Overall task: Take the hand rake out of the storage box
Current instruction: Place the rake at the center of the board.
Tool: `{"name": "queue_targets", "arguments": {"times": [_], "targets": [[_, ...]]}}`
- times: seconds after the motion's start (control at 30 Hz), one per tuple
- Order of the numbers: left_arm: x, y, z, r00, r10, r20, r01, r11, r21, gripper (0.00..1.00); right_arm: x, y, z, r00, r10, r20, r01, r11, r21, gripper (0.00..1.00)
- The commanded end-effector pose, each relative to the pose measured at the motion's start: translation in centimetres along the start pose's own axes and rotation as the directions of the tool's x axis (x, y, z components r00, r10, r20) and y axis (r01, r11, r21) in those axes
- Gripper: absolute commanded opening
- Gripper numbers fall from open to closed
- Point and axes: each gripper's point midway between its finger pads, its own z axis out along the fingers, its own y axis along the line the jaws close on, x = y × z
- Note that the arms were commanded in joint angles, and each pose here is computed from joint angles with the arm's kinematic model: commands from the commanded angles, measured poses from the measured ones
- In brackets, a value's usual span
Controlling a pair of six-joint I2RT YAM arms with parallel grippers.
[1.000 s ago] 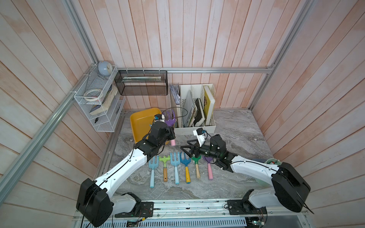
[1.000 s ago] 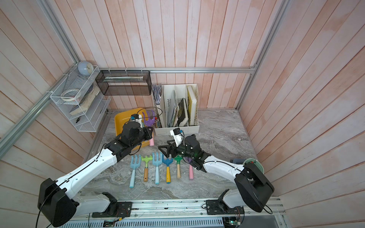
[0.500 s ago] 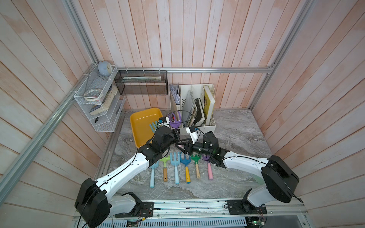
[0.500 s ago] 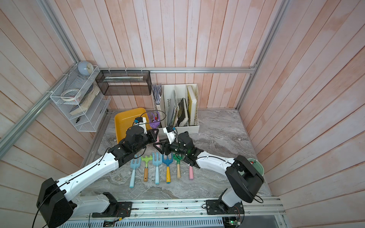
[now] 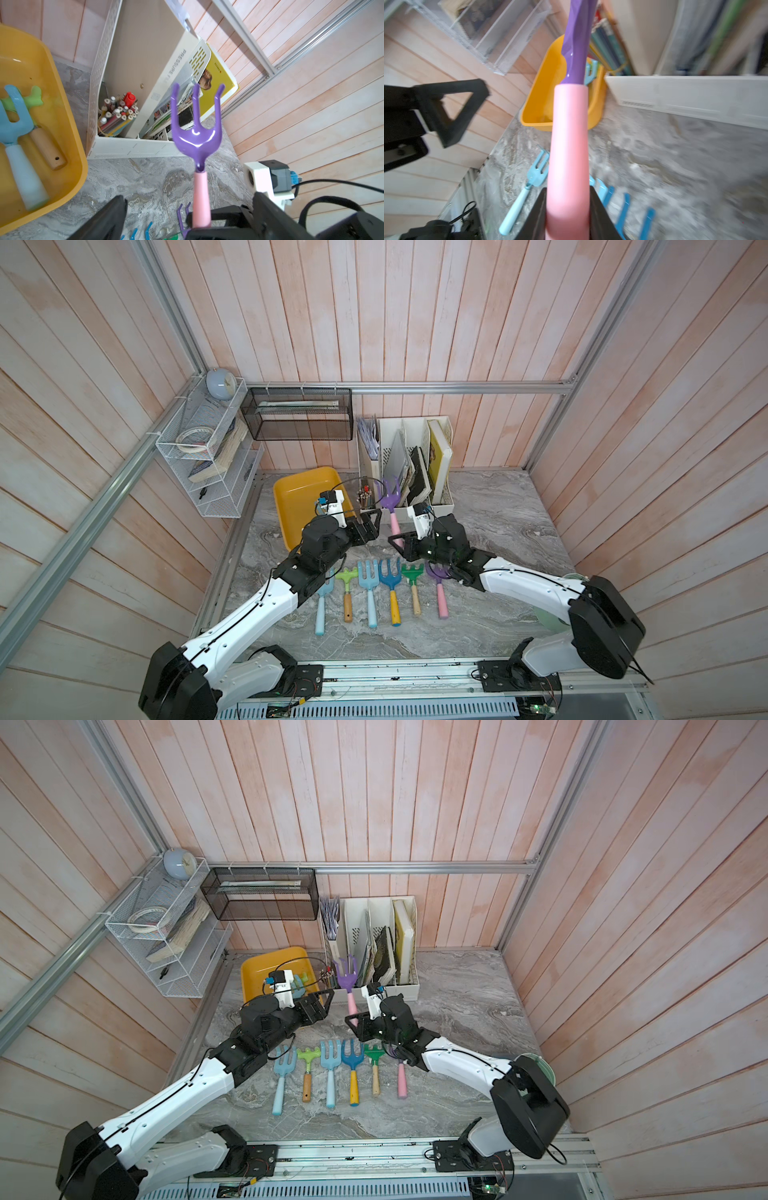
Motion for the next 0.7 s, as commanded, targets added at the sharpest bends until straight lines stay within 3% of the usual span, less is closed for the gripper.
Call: {"name": "queue_targets", "arguments": {"times": [0.0, 0.13, 0.2, 0.4, 0.5, 0.6, 0.67], "targets": [[-2.3, -0.3, -1.8, 0.993, 0.099, 0.062, -0.1, 0.995, 0.014, 1.0, -1.2, -6.2, -5.9, 0.997, 0.027, 0.077, -0.046, 0.965, 0.257, 0.01], [-3.4, 3.3, -3.2, 0.985, 0.151, 0.086, -0.142, 0.984, -0.106, 1.0, -1.9, -12.5, -12.6, 0.98, 0.07, 0.187, -0.146, 0.892, 0.428, 0.0], [-3.6, 5.1, -3.6, 0.984, 0.157, 0.085, -0.142, 0.977, -0.156, 1.0, -1.3, -13.7, -13.9, 0.978, 0.084, 0.193, -0.166, 0.872, 0.46, 0.0], [-3.2, 9.5, -4.1, 0.988, 0.148, 0.04, -0.132, 0.954, -0.269, 1.0, 5.2, -15.6, -11.9, 0.969, 0.243, 0.053, -0.241, 0.865, 0.441, 0.0], [-3.0, 10.3, -4.2, 0.99, 0.14, 0.03, -0.126, 0.949, -0.291, 1.0, 8.7, -15.6, -11.3, 0.936, 0.35, -0.026, -0.308, 0.854, 0.42, 0.0], [-2.9, 11.8, -4.2, 0.992, 0.125, 0.015, -0.111, 0.927, -0.359, 1.0, 11.5, -16.2, -11.9, 0.892, 0.451, -0.011, -0.401, 0.803, 0.44, 0.0], [-2.8, 12.7, -4.1, 0.993, 0.122, 0.0, -0.112, 0.91, -0.399, 1.0, 13.2, -15.4, -12.0, 0.879, 0.474, -0.056, -0.411, 0.812, 0.415, 0.0]]}}
